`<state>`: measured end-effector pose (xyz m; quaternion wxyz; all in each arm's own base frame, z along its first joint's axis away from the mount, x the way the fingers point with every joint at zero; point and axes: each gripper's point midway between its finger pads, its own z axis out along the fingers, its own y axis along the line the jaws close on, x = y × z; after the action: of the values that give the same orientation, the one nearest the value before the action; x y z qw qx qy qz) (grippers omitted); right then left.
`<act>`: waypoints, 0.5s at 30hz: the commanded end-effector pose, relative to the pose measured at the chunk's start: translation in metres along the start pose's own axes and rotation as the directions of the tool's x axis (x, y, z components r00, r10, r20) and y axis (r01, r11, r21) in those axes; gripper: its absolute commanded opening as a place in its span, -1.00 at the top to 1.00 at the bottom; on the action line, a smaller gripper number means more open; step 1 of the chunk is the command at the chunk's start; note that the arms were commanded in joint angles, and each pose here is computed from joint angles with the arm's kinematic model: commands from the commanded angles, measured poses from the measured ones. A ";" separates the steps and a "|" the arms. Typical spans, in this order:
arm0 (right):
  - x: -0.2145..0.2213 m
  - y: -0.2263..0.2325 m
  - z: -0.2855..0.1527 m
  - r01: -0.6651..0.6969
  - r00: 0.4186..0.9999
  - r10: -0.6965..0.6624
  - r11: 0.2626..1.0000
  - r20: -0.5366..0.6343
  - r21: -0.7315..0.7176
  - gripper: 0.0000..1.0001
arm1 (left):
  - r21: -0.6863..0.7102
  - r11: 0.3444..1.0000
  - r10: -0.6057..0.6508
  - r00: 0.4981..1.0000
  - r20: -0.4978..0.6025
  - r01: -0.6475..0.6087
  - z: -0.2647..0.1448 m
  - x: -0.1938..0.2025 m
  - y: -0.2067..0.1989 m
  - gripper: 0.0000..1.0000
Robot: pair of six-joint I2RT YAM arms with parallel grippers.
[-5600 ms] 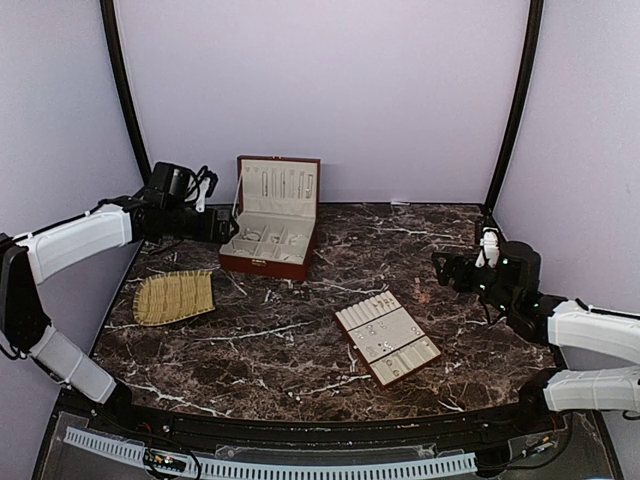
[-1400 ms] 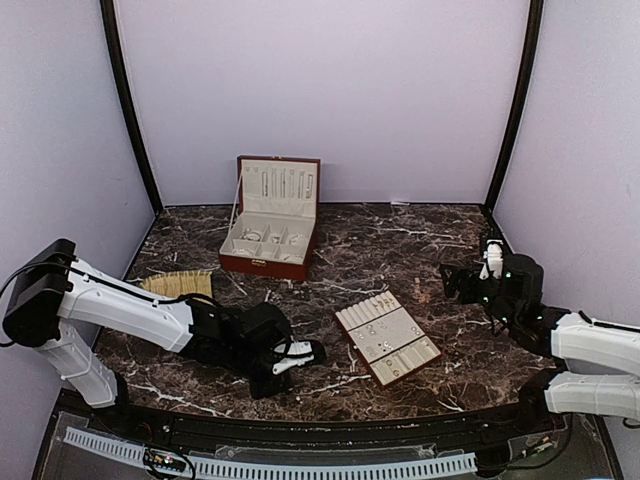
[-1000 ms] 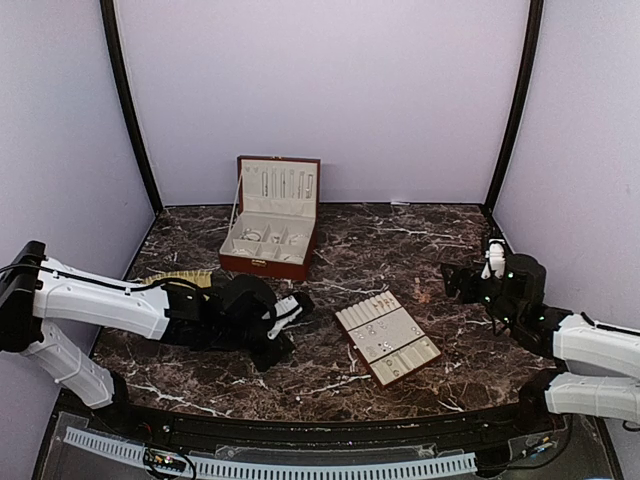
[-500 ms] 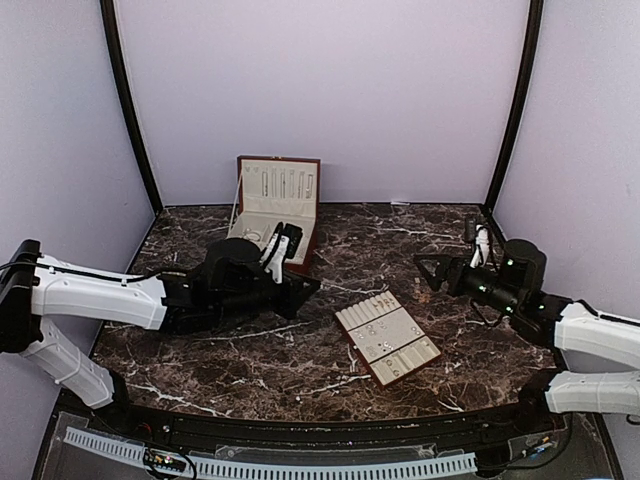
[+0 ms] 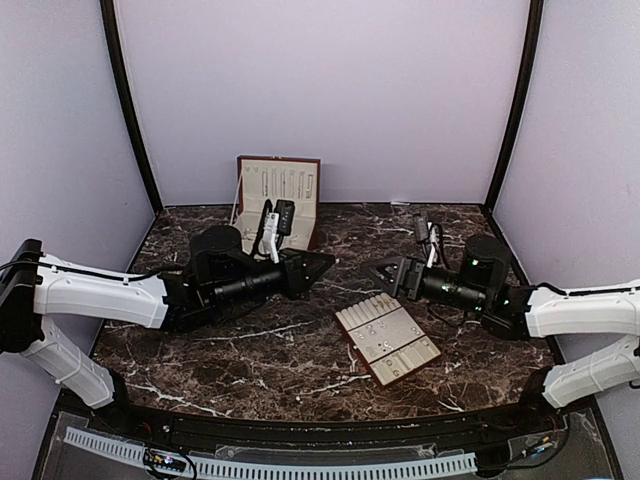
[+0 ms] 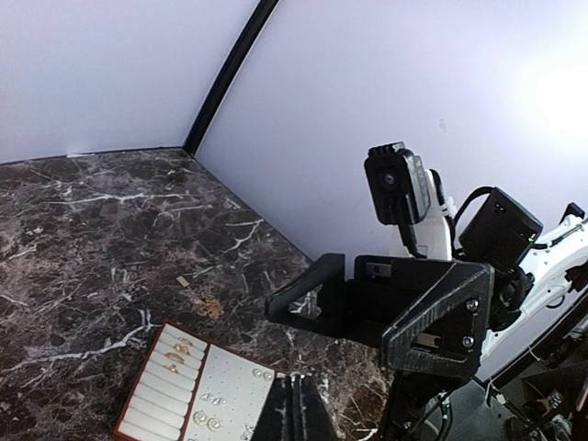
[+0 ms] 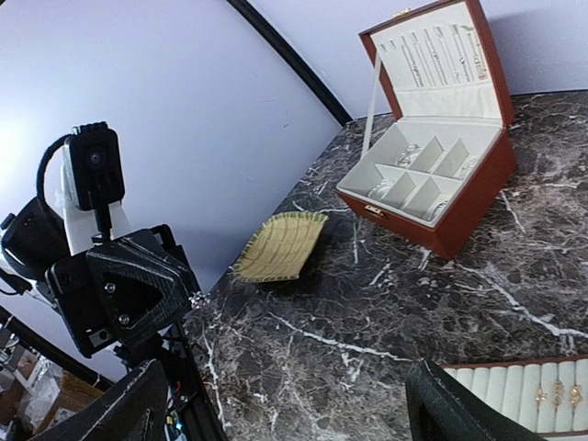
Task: Organize the mixed jewelry
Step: Pass from the left arm to the right
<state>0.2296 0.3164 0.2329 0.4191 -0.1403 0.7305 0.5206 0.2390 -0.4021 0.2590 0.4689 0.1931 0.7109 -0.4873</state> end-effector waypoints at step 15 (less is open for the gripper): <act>-0.040 0.080 0.013 -0.106 0.986 0.144 0.931 0.084 -0.351 -0.59 | 0.216 0.976 -0.017 0.997 0.074 0.000 -0.009 -0.017 -0.038 1.00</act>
<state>0.2191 0.3478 0.2779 0.3948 -0.1373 0.6645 0.6195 0.2191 -0.4100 0.2841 0.4637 0.2183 0.6574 -0.5524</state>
